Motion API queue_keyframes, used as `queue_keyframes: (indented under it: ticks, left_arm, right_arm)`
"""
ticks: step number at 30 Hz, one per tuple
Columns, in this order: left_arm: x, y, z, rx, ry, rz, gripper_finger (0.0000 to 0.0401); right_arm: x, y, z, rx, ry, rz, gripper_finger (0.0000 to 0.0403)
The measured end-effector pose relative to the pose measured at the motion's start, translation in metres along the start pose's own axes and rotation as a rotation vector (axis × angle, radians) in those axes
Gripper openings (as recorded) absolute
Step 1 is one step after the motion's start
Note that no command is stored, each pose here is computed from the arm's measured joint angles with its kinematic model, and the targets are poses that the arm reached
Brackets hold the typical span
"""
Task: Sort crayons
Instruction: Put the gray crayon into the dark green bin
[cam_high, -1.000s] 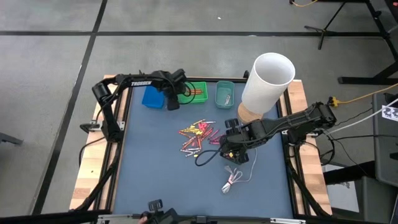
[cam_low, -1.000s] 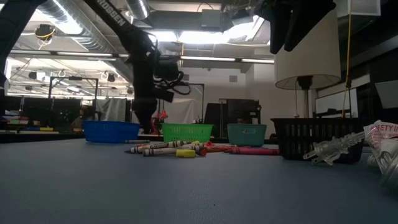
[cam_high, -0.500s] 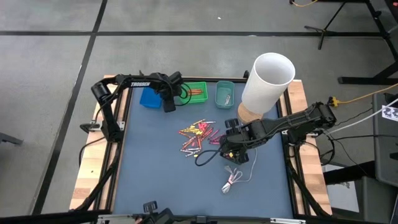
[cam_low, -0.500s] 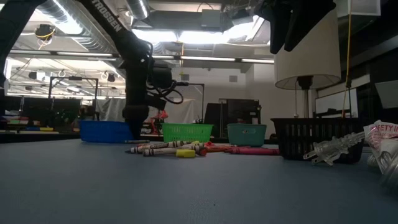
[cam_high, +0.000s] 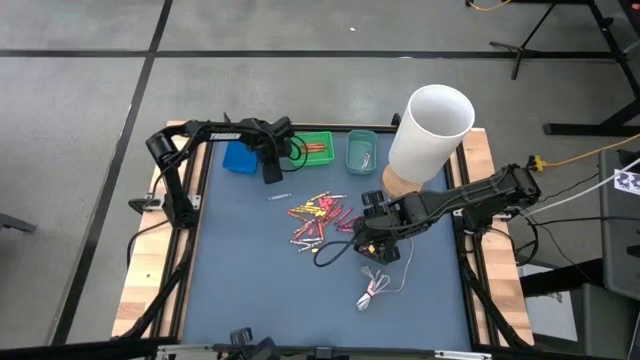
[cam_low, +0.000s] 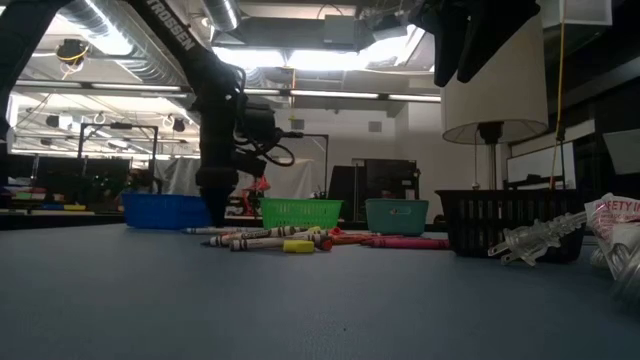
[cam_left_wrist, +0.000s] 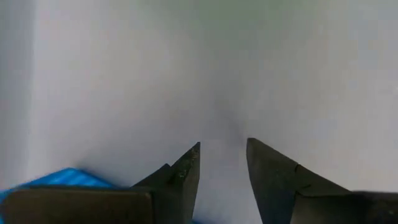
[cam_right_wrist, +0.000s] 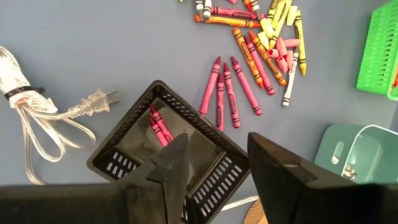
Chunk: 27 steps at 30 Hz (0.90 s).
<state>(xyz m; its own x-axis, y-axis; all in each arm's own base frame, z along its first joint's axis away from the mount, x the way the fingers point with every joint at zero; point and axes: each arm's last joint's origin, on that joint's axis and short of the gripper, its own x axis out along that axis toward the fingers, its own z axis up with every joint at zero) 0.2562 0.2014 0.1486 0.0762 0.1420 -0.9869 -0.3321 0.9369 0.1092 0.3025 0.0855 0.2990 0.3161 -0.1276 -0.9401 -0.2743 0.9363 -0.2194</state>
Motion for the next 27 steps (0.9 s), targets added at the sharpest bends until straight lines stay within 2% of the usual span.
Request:
queue_keyframes:
  ticks: [3, 7, 10, 13, 16, 20, 23, 27]
  left_arm:
    - [-0.008, -0.009, -0.001, 0.000, -0.008, -0.074, 0.0116]
    - [-0.025, -0.034, -0.002, 0.000, -0.018, -0.187, 0.0116]
    - [-0.036, -0.062, 0.001, 0.030, -0.032, -0.237, 0.0116]
    - [-0.042, -0.099, 0.004, 0.112, -0.036, -0.249, 0.0116]
    - [-0.046, -0.136, 0.002, 0.210, -0.033, -0.235, 0.0116]
    - [-0.051, -0.172, -0.003, 0.309, -0.050, -0.098, 0.0116]
    - [-0.053, -0.184, -0.006, 0.347, -0.062, -0.021, 0.0116]
    - [-0.054, -0.188, -0.005, 0.328, -0.076, -0.015, 0.0116]
  right_arm:
    - [0.000, 0.000, 0.000, 0.000, 0.000, 0.000, 0.0163]
    - [0.000, 0.000, 0.000, 0.004, -0.001, 0.000, 0.0163]
    - [0.000, 0.000, 0.000, 0.004, -0.002, 0.000, 0.0163]
    - [0.000, 0.000, 0.000, 0.004, -0.002, 0.000, 0.0163]
    - [0.000, 0.000, 0.000, 0.004, -0.002, 0.000, 0.0163]
    - [0.000, 0.000, 0.000, 0.004, -0.002, 0.000, 0.0163]
    - [0.000, 0.000, 0.000, 0.004, -0.002, 0.001, 0.0163]
    - [0.000, 0.000, 0.000, 0.004, -0.002, 0.001, 0.0163]
